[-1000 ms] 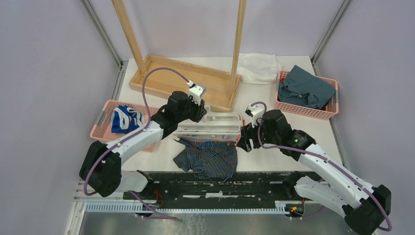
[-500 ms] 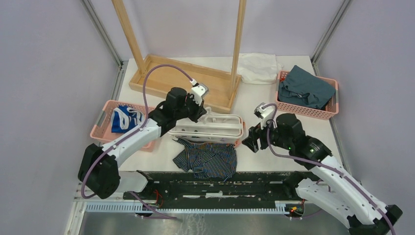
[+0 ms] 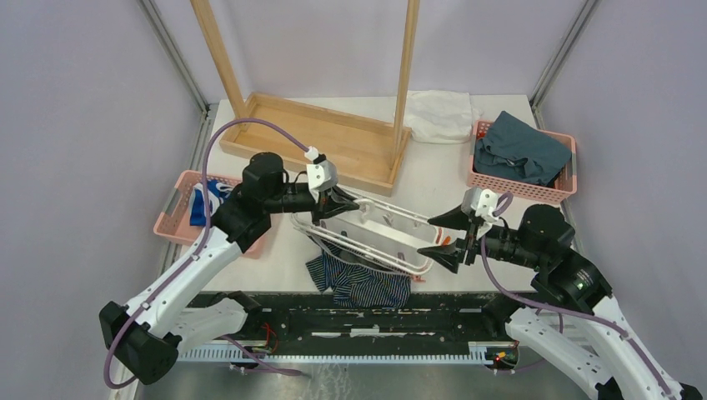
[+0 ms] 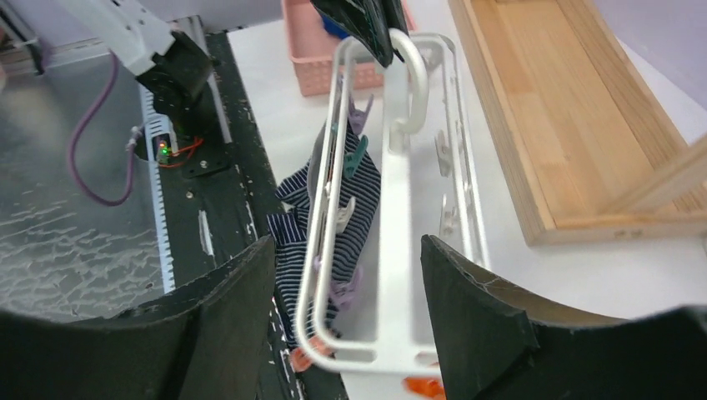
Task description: Clip the underwear to the hanger
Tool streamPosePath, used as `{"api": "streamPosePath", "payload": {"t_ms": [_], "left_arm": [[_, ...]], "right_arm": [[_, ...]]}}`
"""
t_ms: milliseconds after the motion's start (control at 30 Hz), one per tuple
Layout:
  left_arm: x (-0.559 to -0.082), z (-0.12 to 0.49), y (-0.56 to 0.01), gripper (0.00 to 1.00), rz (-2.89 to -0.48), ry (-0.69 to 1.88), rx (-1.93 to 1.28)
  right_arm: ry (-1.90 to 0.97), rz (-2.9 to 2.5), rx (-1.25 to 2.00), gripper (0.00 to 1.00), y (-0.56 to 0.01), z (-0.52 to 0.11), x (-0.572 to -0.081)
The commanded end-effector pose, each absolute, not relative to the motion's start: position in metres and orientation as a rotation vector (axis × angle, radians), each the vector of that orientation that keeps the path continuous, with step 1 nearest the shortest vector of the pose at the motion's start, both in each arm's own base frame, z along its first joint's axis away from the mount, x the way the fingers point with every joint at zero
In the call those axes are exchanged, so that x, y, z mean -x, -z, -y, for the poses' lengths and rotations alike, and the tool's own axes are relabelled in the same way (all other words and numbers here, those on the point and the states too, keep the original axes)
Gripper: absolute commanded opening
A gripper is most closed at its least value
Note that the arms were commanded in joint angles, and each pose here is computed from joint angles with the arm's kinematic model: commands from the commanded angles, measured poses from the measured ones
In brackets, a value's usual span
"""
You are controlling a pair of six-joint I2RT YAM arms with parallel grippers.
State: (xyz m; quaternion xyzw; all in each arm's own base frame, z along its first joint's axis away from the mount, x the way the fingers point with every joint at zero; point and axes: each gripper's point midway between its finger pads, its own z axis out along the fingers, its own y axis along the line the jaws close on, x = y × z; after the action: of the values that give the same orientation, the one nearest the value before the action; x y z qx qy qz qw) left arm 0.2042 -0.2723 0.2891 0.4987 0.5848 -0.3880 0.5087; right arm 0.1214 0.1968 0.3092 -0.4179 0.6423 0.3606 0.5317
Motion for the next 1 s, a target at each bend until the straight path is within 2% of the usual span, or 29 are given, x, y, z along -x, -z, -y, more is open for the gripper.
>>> {"api": "streamPosePath", "payload": {"t_ms": [0, 467, 967], "left_arm": [[-0.169, 0.279, -0.354, 0.03, -1.054, 1.001, -1.345], [-0.185, 0.287, -0.358, 0.03, -1.041, 0.966, -1.352], [-0.173, 0.290, -0.373, 0.03, -0.957, 1.021, -1.376]], "right_arm": [[-0.936, -1.268, 1.107, 0.71, -0.348, -0.214, -0.107], [-0.959, -1.316, 1.031, 0.69, -0.320, -0.268, -0.178], [-0.985, -1.245, 1.100, 0.63, -0.292, -0.293, -0.178]]}}
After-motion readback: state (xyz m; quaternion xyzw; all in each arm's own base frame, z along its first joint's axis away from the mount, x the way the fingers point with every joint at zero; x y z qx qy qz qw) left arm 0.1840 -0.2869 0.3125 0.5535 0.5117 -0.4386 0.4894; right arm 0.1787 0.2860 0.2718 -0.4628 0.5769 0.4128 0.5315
